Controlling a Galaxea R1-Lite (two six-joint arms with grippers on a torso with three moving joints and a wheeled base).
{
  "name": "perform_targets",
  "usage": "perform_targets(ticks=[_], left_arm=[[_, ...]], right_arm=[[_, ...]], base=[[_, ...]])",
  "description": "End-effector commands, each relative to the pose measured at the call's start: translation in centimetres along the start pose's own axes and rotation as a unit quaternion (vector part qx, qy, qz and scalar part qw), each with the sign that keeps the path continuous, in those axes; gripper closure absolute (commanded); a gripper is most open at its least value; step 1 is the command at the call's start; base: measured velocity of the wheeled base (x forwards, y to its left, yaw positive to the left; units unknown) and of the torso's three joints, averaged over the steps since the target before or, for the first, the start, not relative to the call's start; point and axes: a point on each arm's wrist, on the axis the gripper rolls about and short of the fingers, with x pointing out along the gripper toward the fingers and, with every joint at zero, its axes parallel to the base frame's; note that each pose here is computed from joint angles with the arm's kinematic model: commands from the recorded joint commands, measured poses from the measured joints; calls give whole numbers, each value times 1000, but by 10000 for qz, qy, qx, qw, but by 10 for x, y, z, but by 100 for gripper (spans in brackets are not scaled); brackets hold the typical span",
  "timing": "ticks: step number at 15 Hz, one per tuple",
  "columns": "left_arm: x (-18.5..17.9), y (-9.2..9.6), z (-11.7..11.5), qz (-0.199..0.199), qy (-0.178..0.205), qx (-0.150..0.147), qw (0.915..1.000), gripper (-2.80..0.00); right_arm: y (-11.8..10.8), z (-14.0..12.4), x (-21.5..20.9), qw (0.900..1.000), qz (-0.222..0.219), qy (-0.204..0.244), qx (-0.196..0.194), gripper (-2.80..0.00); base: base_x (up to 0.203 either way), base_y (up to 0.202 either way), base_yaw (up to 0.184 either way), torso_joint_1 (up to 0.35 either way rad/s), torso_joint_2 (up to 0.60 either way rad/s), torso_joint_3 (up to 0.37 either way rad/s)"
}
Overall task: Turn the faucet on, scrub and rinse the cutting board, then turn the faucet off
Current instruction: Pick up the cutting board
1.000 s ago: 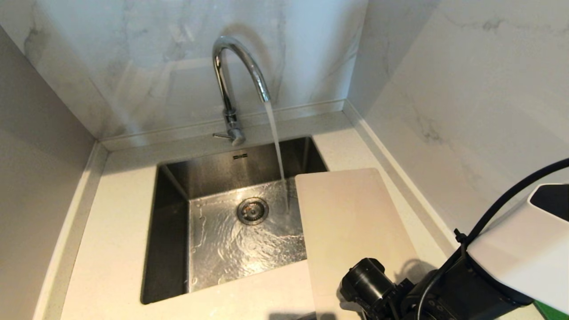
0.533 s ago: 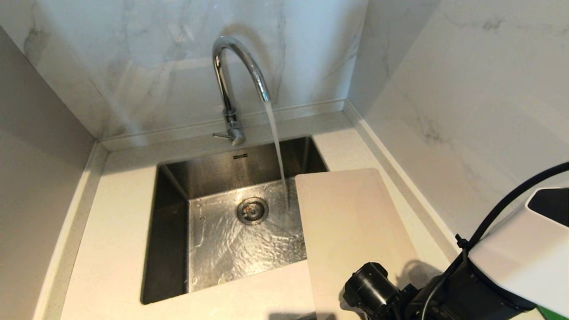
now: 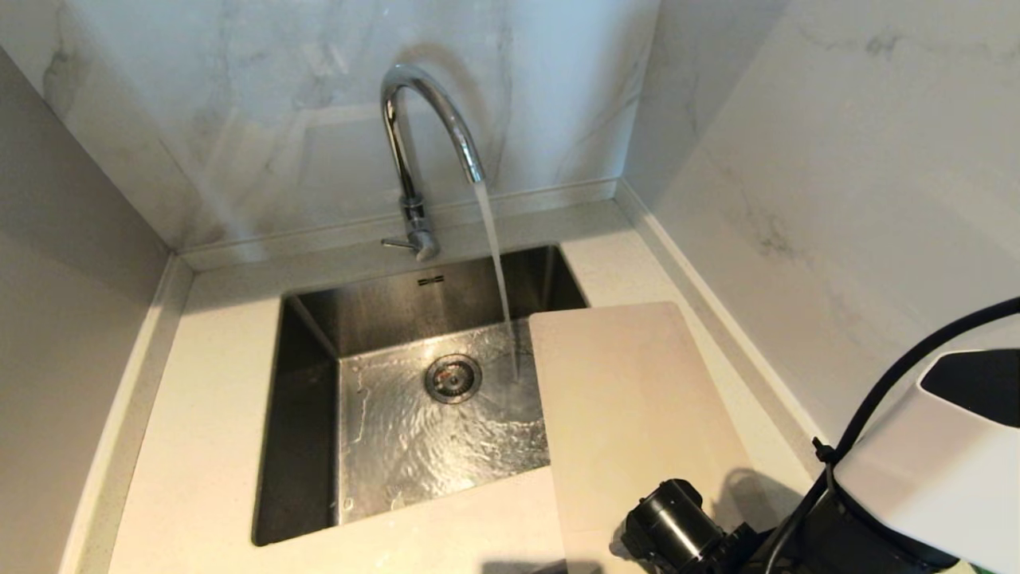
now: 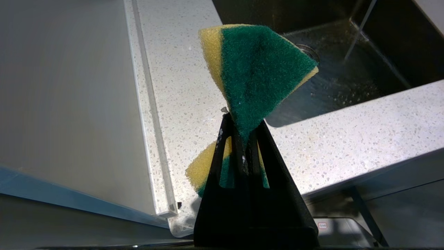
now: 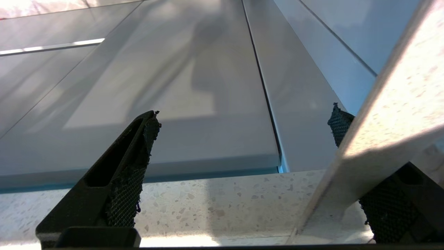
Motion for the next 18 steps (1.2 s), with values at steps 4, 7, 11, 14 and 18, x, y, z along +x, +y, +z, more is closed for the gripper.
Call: perform_targets(ticks=[4, 7, 11, 14, 18], left_arm=[[0, 0, -1, 2, 0, -3, 10000, 0], [0, 0, -1, 2, 8, -3, 10000, 0], [0, 0, -1, 2, 8, -3, 10000, 0], [0, 0, -1, 2, 0, -3, 10000, 0], [0, 0, -1, 2, 3, -3, 10000, 0]], right_arm=[[5, -1, 6, 10000, 51, 44, -50, -280], [2, 1, 8, 10000, 31, 55, -71, -280], [8, 0, 8, 9997, 92, 109, -202, -280], [8, 1, 10, 9995, 100, 188, -223, -280], [8, 1, 14, 9993, 154, 212, -253, -280]], base=[[0, 0, 0, 0, 0, 0], [0, 0, 0, 0, 0, 0], [0, 0, 0, 0, 0, 0], [0, 0, 0, 0, 0, 0], [0, 0, 0, 0, 0, 0]])
